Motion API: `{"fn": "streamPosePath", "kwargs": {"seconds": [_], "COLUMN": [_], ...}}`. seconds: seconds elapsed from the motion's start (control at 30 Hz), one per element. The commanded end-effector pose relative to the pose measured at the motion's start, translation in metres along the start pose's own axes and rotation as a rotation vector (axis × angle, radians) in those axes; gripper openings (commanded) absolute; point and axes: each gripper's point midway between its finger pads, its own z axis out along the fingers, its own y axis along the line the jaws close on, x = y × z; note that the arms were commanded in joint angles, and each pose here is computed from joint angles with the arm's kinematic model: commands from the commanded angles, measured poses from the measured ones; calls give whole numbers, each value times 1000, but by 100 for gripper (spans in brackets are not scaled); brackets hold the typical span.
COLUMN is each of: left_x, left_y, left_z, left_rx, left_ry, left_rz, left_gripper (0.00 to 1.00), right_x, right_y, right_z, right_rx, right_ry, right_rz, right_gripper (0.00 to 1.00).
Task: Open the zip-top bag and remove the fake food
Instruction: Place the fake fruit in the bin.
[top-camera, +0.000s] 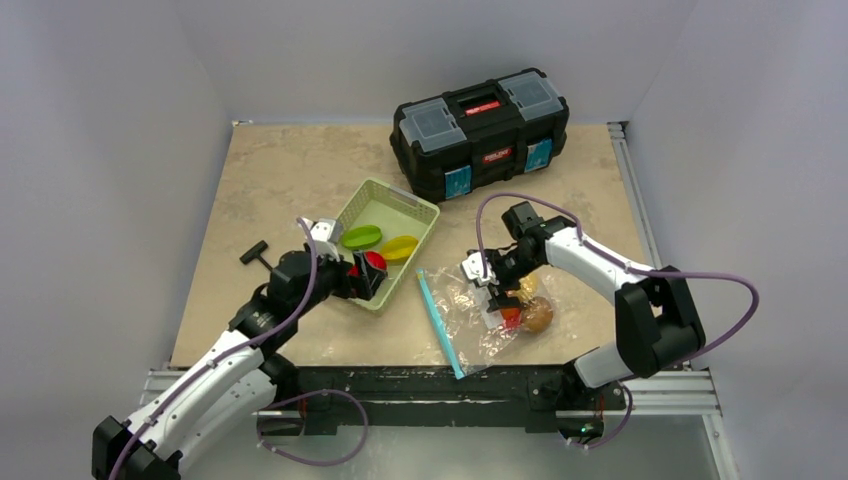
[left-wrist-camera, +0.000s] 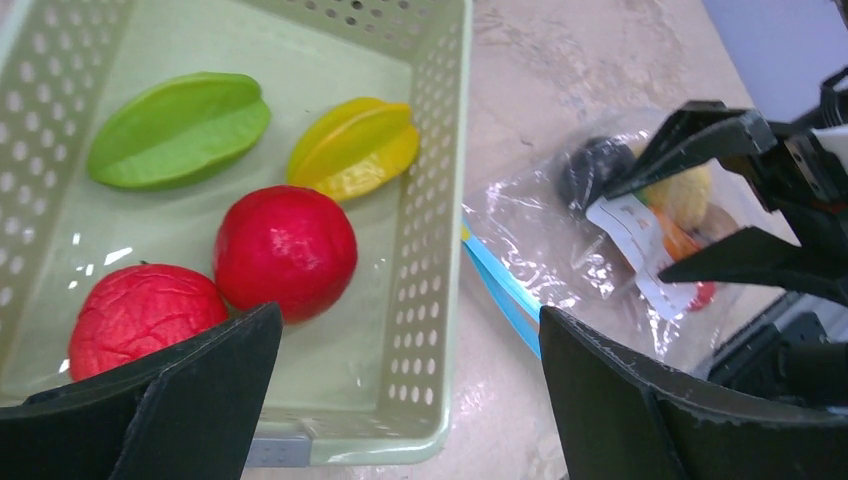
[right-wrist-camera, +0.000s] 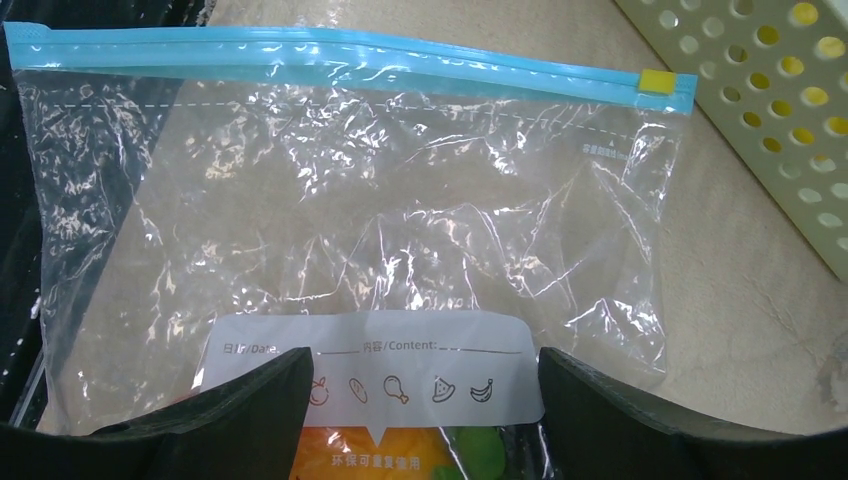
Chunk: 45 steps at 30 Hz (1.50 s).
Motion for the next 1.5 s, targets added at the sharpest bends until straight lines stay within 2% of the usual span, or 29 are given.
{"fn": "streamPosePath", "kwargs": {"seconds": [0.0, 0.17, 0.37, 0.73, 1.23, 1.47], "left_x": [18, 30, 35, 54, 77, 92], "left_y": [-25, -35, -45, -74, -91, -89], "left_z": [-5, -10, -16, -23, -28, -25], "left_rx": [155, 222, 283, 363, 481, 440], "left_ry": [85, 136, 139, 149, 136, 168], "left_rz": [-22, -34, -30, 138, 164, 213], "left_gripper": [100, 100, 100, 100, 100, 100], "right_x": [-14, -18, -22, -30, -23, -20], "right_y": [-1, 0, 3, 16, 20, 19], "right_z": [-12, -20, -30, -40, -48, -49], "right_rx": [37, 63, 88, 122, 176, 180], "right_ry": [-39, -48, -54, -62, -54, -52], "right_rz": [-38, -40, -39, -25, 14, 27], "right_gripper": [82, 82, 82, 82, 82, 82]}}
